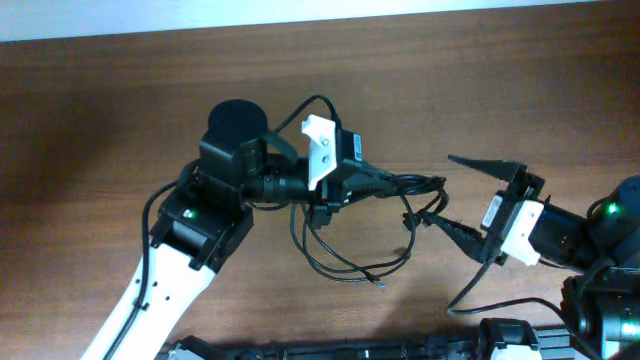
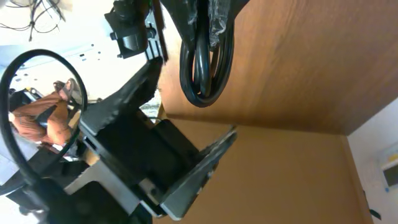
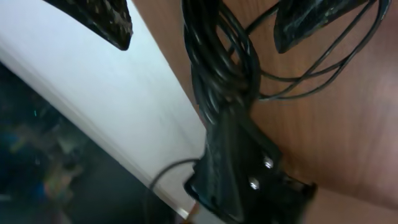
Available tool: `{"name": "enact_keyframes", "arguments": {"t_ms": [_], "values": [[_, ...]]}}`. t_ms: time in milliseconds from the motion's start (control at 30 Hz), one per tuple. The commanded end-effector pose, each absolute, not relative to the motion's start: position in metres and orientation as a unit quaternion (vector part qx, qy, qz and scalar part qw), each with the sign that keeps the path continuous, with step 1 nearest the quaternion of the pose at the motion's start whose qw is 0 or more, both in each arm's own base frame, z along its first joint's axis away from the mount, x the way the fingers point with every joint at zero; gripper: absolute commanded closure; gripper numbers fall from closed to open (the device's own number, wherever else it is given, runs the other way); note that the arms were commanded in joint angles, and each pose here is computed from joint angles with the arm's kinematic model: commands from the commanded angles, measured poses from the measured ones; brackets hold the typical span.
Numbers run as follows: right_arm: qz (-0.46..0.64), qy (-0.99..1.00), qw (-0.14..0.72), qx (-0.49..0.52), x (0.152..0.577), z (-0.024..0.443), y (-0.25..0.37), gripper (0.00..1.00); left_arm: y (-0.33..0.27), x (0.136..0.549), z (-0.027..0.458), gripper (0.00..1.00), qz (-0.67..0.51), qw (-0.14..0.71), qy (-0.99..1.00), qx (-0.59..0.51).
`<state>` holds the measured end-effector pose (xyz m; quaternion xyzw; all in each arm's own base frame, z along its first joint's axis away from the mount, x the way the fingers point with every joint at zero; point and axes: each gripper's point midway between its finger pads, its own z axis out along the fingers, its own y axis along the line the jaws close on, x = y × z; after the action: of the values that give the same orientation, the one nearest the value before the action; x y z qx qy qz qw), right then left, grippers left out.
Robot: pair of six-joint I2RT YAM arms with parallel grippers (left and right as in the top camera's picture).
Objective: Untangle cables
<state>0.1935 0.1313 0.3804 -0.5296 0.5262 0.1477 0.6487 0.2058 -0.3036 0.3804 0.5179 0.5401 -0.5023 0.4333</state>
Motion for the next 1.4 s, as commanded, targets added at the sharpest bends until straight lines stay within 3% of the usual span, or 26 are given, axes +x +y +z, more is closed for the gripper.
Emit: {"name": "enact_keyframes", "arguments": {"t_ms": [0,400,467,533,600,967,1367], "values": [[0.153,0.494,0.655,-0.55,0.185,0.387,0.137,0.29,-0.304,0.202,0.386,1.0,-0.507,0.435,0.522,0.53],[0.143,0.47,0.662,-0.566,0.182,0.39,0.139,0.31,-0.314,0.189,0.391,1.0,-0.513,0.437,0.498,0.546],[0.15,0.466,0.662,-0.568,0.179,0.39,0.14,0.36,-0.314,0.189,0.391,1.0,-0.513,0.437,0.498,0.546],[0.155,0.47,0.658,-0.567,0.179,0.388,0.141,0.48,-0.314,0.192,0.39,1.0,-0.507,0.442,0.504,0.542],[0.16,0.475,0.655,-0.565,0.178,0.386,0.141,0.51,-0.314,0.193,0.391,1.0,-0.506,0.445,0.502,0.543],[0.196,0.512,0.63,-0.55,0.173,0.371,0.141,0.5,-0.315,0.195,0.408,1.0,-0.499,0.48,0.472,0.546],[0.207,0.522,0.623,-0.545,0.171,0.367,0.142,0.51,-0.308,0.265,0.42,1.0,-0.473,0.524,0.616,0.351]]}}
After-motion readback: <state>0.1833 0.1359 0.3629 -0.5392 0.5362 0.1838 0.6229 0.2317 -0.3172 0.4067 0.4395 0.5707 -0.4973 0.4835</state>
